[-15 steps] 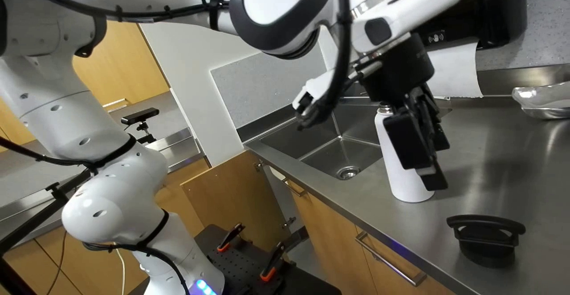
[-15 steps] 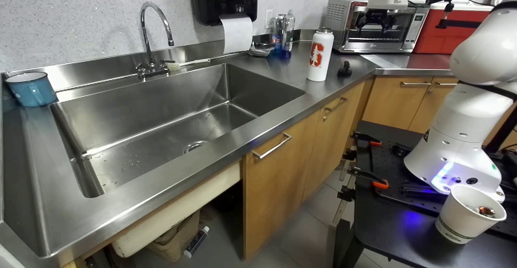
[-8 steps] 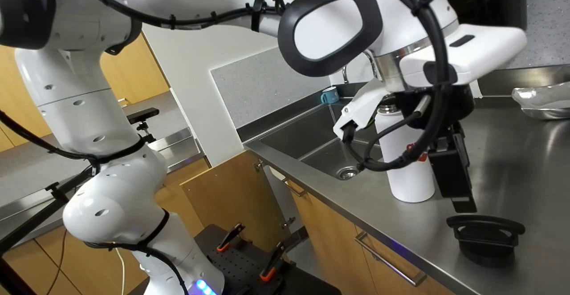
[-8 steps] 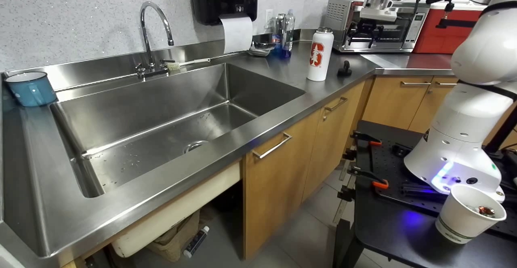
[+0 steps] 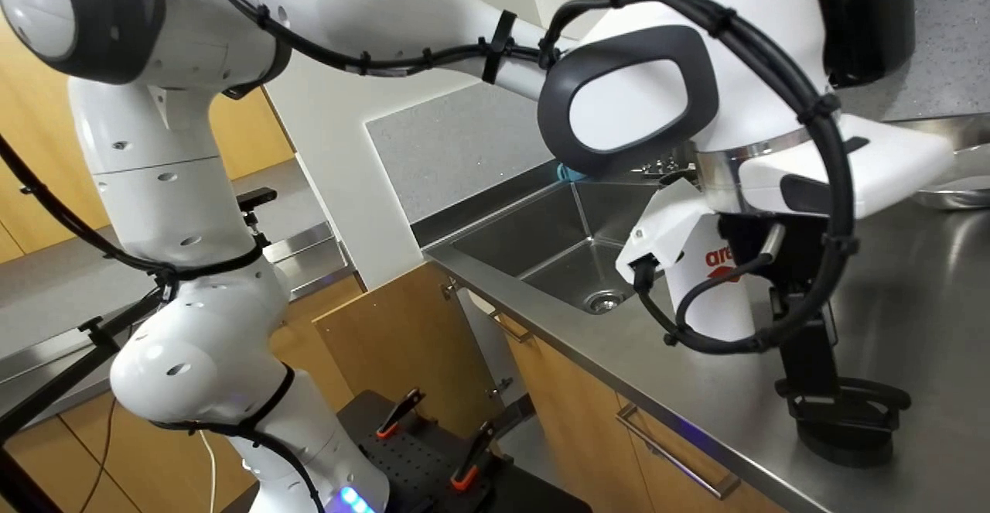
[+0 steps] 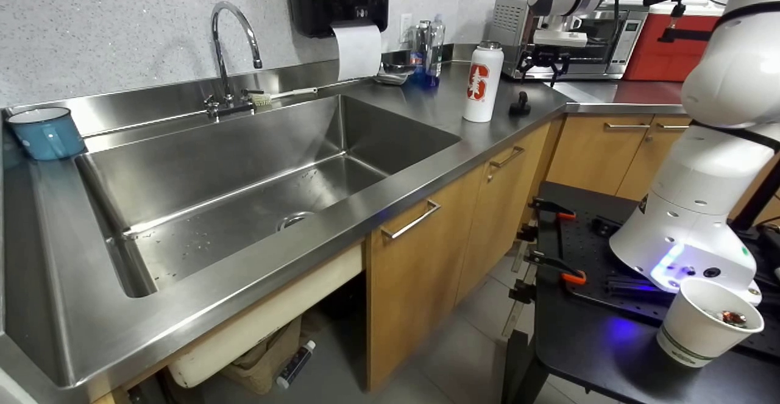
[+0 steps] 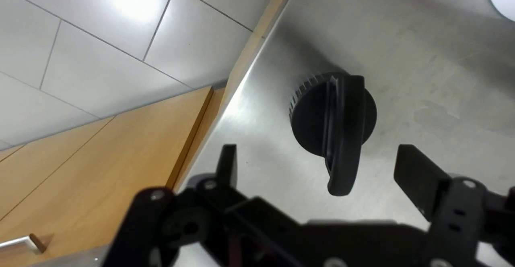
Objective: Put the lid on the bottle
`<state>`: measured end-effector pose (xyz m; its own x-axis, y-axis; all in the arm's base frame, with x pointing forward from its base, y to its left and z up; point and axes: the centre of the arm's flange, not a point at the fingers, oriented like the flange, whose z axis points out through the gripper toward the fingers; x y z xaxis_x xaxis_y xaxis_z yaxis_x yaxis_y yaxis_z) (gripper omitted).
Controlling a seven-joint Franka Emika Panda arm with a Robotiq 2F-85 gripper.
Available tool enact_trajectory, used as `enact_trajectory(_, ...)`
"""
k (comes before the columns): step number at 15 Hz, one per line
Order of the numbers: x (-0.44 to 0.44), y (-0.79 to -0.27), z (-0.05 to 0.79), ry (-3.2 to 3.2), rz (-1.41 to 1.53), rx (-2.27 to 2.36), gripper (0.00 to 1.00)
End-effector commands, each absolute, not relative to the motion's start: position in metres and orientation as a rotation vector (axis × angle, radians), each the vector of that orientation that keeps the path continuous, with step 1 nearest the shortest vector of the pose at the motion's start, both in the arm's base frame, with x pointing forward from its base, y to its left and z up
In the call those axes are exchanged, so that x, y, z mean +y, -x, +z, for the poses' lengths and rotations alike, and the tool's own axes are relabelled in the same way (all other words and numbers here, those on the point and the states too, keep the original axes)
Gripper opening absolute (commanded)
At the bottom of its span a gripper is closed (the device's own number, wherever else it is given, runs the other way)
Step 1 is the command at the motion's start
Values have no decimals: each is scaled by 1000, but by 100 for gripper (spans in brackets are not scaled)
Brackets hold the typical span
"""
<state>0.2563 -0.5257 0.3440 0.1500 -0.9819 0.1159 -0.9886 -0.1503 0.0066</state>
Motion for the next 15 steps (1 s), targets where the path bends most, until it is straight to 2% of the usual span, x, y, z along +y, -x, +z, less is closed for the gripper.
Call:
enact_trajectory(1,-538,-264,329,-2295,124,-2029,100)
enact_trajectory(11,-546,-280,307,-2218,104,-2129,100)
enact_trajectory(12,-546,-281,306,-2210,105,-2139,75)
enact_trajectory(13,-546,-283,306,-2206,104,-2138,74)
enact_trajectory(15,-545,-286,305,-2198,99,-2139,59)
